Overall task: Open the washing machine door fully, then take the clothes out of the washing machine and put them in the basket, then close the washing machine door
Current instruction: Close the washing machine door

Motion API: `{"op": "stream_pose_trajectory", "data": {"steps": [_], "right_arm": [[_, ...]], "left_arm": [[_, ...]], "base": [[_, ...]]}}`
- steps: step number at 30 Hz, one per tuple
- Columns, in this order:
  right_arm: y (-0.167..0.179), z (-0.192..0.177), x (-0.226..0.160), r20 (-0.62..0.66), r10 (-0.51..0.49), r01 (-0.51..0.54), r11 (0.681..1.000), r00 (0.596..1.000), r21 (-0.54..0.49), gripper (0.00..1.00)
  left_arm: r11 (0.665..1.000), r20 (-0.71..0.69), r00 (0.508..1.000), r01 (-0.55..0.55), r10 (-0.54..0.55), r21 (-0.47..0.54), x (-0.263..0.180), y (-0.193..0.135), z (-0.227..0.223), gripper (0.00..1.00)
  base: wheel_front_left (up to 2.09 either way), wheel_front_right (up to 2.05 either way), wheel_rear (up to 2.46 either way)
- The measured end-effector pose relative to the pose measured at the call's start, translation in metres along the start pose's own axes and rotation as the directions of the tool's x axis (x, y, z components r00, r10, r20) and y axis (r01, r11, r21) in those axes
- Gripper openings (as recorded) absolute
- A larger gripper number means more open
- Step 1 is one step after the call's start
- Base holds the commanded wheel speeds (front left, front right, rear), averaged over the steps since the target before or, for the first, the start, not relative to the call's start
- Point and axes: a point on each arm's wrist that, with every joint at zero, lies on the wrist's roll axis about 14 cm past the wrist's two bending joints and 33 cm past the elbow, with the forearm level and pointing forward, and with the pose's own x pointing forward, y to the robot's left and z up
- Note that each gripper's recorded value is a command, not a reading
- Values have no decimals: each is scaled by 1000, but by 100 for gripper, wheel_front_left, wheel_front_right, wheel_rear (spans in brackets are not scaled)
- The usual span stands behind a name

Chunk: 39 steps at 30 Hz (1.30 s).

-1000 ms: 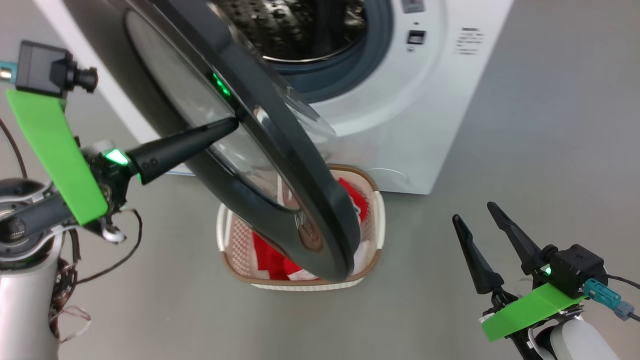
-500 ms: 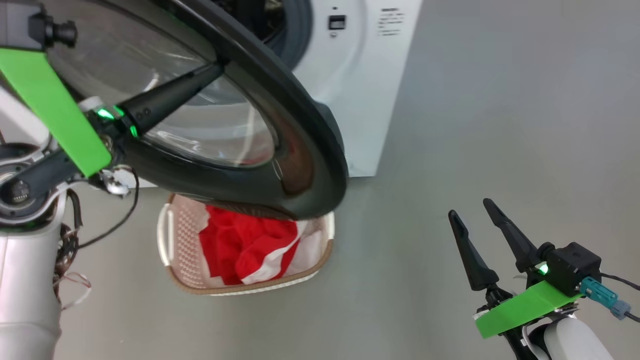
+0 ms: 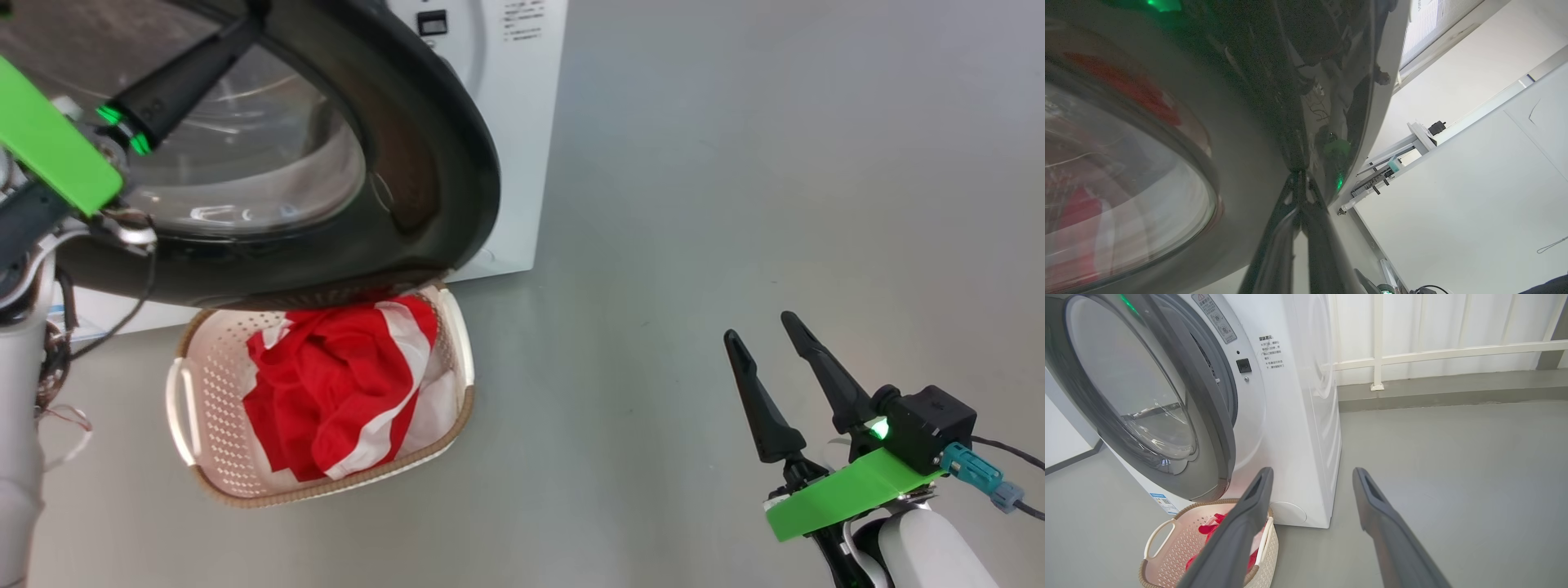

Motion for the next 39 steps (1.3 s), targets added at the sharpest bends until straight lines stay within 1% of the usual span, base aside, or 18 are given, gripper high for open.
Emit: {"op": "stream_pose_trajectory", "data": {"steps": [6, 12, 17, 22, 23, 24, 27, 28, 30, 31, 34, 39], "right_arm": [[-9, 0, -5, -1, -32, 32, 999, 999, -2, 100], [-8, 4, -3, 10, -30, 30, 1000, 999, 1, 100], [-2, 6, 1, 20, -11, 11, 1000, 1000, 0, 100], [5, 9, 4, 30, 13, -13, 1000, 999, 1, 100], [6, 10, 4, 32, 18, -18, 1000, 999, 0, 100], [8, 11, 5, 34, 22, -22, 1000, 999, -2, 100], [10, 13, 5, 39, 35, -35, 999, 999, -6, 100], [11, 13, 5, 40, 38, -38, 999, 998, -7, 100], [14, 14, 5, 42, 45, -44, 999, 998, -6, 100], [15, 15, 4, 43, 47, -47, 999, 998, -6, 100], [16, 13, 0, 37, 49, -49, 999, 998, -4, 100], [19, 12, -1, 34, 57, -57, 998, 998, -2, 100]], "left_arm": [[1000, 20, 1000, -22, 22, 2, 11, 11, 2, 0], [999, 33, 999, -40, 39, 30, 5, 11, 3, 0], [996, 52, 997, -62, 58, 66, -8, 10, -1, 0], [992, 75, 991, -118, 114, 48, -30, 24, -19, 0], [991, 82, 989, -126, 122, 39, -34, 26, -22, 4], [990, 94, 987, -135, 132, 28, -39, 29, -25, 18], [986, 128, 978, -166, 163, 9, -53, 36, -33, 44], [984, 138, 975, -177, 175, 2, -58, 38, -38, 64], [978, 143, 968, -206, 205, -4, -68, 45, -49, 90], [975, 147, 964, -221, 220, -5, -73, 48, -55, 100], [964, 140, 954, -266, 265, -10, -87, 57, -79, 100], [943, 174, 927, -330, 333, -47, -111, 72, -106, 100]], "base": [[0, 0, 0], [0, 0, 0], [0, 0, 0], [0, 0, 0], [0, 0, 0], [0, 0, 0], [0, 0, 0], [0, 0, 0], [0, 0, 0], [0, 0, 0], [0, 0, 0], [0, 0, 0]]}}
